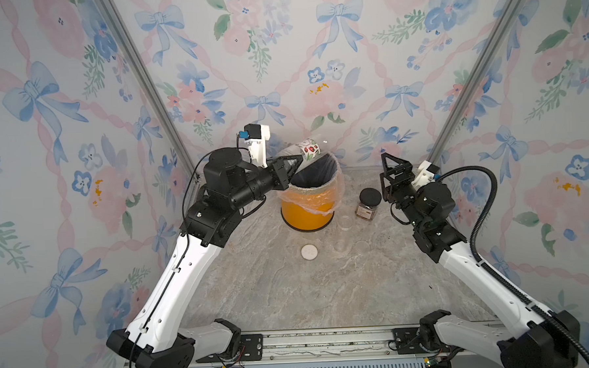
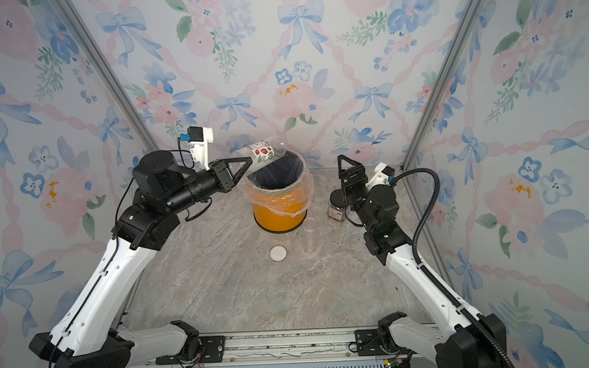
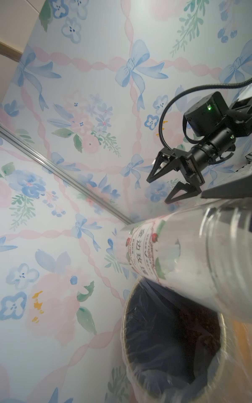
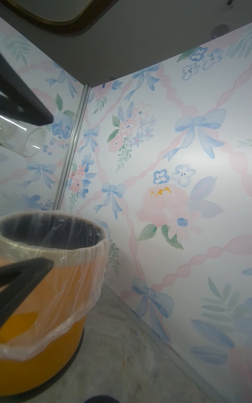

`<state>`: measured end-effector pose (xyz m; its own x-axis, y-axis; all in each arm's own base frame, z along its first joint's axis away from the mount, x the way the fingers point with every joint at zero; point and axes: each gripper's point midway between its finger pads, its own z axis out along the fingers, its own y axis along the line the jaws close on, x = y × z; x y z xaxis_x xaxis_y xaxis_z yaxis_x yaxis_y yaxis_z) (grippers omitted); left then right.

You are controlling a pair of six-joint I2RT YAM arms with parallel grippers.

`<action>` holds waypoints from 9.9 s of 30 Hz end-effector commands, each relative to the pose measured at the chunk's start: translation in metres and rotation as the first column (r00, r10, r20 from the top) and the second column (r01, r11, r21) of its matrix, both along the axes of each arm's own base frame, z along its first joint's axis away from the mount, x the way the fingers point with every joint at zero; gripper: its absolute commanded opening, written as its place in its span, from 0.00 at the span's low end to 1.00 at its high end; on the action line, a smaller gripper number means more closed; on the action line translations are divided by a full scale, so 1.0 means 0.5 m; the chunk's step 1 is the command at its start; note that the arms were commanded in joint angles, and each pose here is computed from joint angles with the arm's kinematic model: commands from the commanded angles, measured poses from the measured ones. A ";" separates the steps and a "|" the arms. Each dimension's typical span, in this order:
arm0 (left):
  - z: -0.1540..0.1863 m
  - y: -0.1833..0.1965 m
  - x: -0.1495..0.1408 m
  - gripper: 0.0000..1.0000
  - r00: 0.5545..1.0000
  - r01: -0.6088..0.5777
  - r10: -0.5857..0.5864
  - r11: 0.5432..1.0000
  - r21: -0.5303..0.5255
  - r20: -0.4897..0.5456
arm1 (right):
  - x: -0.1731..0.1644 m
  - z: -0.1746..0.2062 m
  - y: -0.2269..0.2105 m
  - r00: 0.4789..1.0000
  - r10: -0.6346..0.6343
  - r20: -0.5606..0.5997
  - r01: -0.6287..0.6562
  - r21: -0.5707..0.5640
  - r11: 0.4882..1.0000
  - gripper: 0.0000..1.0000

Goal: Empty the moldy dried flower tea in the jars
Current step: Place the jar at the center of the board, then pick up the jar from the center of the board, then unscrew the lid from the jar.

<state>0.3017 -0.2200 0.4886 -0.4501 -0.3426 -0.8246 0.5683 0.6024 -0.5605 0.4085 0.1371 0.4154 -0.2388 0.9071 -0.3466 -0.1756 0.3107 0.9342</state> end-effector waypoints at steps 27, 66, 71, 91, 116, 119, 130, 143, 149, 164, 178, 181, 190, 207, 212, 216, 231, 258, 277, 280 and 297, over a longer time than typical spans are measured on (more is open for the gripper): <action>-0.552 0.081 -0.073 0.00 0.851 0.157 0.265 0.696 0.701 -0.453 | -0.114 -0.160 -0.017 0.947 0.110 -0.301 -0.315 -0.807 0.500 0.97; -0.672 0.008 -0.057 0.05 0.790 0.429 0.140 0.569 0.701 -0.597 | -0.091 -0.231 -0.016 0.916 0.126 -0.381 -0.390 -0.771 0.503 0.97; -0.685 0.006 -0.054 0.14 0.783 0.447 0.138 0.555 0.701 -0.607 | -0.089 -0.236 -0.017 0.913 0.125 -0.389 -0.397 -0.769 0.501 0.97; -0.612 0.014 0.019 0.45 0.844 0.339 0.155 0.588 0.734 -0.514 | -0.077 -0.255 -0.017 0.902 0.125 -0.412 -0.417 -0.762 0.495 0.97; -0.304 0.075 0.008 0.98 0.974 -0.169 0.222 0.854 0.492 -0.051 | 0.067 -0.353 -0.084 0.837 0.000 -0.547 -0.533 -0.816 0.225 0.97; -0.289 0.088 -0.012 0.98 0.971 -0.231 0.235 0.899 0.372 0.035 | 0.105 -0.396 -0.083 0.805 -0.011 -0.593 -0.581 -0.792 0.187 0.97; -0.316 0.115 -0.056 0.98 0.960 -0.276 0.259 0.940 0.201 0.106 | 0.201 -0.534 -0.079 0.715 -0.065 -0.696 -0.688 -0.717 0.112 0.97; -0.347 0.109 -0.051 0.98 0.965 -0.263 0.255 0.940 0.216 0.065 | 0.242 -0.646 -0.097 0.630 -0.139 -0.764 -0.759 -0.644 0.100 0.98; -0.356 0.109 -0.051 0.98 0.965 -0.263 0.257 0.940 0.219 0.056 | 0.241 -0.662 -0.095 0.615 -0.132 -0.778 -0.770 -0.628 0.111 0.94; -0.363 0.107 -0.051 0.98 0.966 -0.257 0.254 0.941 0.220 0.045 | 0.239 -0.624 -0.100 0.644 -0.110 -0.757 -0.742 -0.653 0.151 0.67; -0.316 0.089 -0.049 0.98 0.972 -0.227 0.203 0.945 0.238 0.122 | 0.156 -0.344 -0.094 0.799 -0.026 -0.601 -0.579 -0.779 0.241 0.58; -0.293 0.065 -0.051 0.98 0.971 -0.207 0.165 0.940 0.271 0.171 | 0.110 -0.280 -0.081 0.821 0.009 -0.571 -0.553 -0.792 0.260 0.57; -0.259 -0.049 -0.058 0.98 0.934 -0.255 0.095 0.853 0.456 0.345 | -0.057 -0.141 0.002 0.835 0.186 -0.517 -0.549 -0.774 0.316 0.55; -0.278 -0.199 -0.168 0.98 0.733 -0.292 -0.133 0.824 0.486 0.667 | -0.211 -0.126 0.191 0.728 0.401 -0.556 -0.680 -0.656 0.327 0.53; -0.305 -0.214 -0.173 0.98 0.713 -0.330 -0.150 0.790 0.517 0.685 | -0.220 -0.133 0.230 0.712 0.424 -0.559 -0.697 -0.634 0.335 0.52; -0.329 -0.226 -0.167 0.98 0.723 -0.328 -0.166 0.772 0.545 0.671 | -0.227 -0.132 0.254 0.704 0.443 -0.555 -0.705 -0.622 0.339 0.51; -0.358 -0.210 -0.123 0.92 0.762 -0.319 -0.112 0.792 0.521 0.638 | -0.255 -0.131 0.285 0.673 0.476 -0.566 -0.733 -0.593 0.333 0.51; -0.390 -0.201 -0.078 0.75 0.715 -0.445 -0.097 0.700 0.558 0.692 | -0.262 -0.143 0.305 0.639 0.509 -0.577 -0.765 -0.545 0.343 0.50; -0.367 -0.181 -0.145 0.49 0.748 -0.128 -0.173 0.910 0.395 0.641 | -0.274 -0.175 0.324 0.572 0.563 -0.596 -0.801 -0.554 0.227 0.49; -0.365 -0.176 -0.150 0.48 0.752 -0.090 -0.185 0.922 0.376 0.633 | -0.277 -0.177 0.329 0.560 0.577 -0.595 -0.804 -0.558 0.206 0.49; -0.362 -0.166 -0.188 0.47 0.746 0.134 -0.300 0.942 0.307 0.594 | -0.363 -0.156 0.345 0.362 0.787 -0.499 -0.703 -0.701 -0.120 0.45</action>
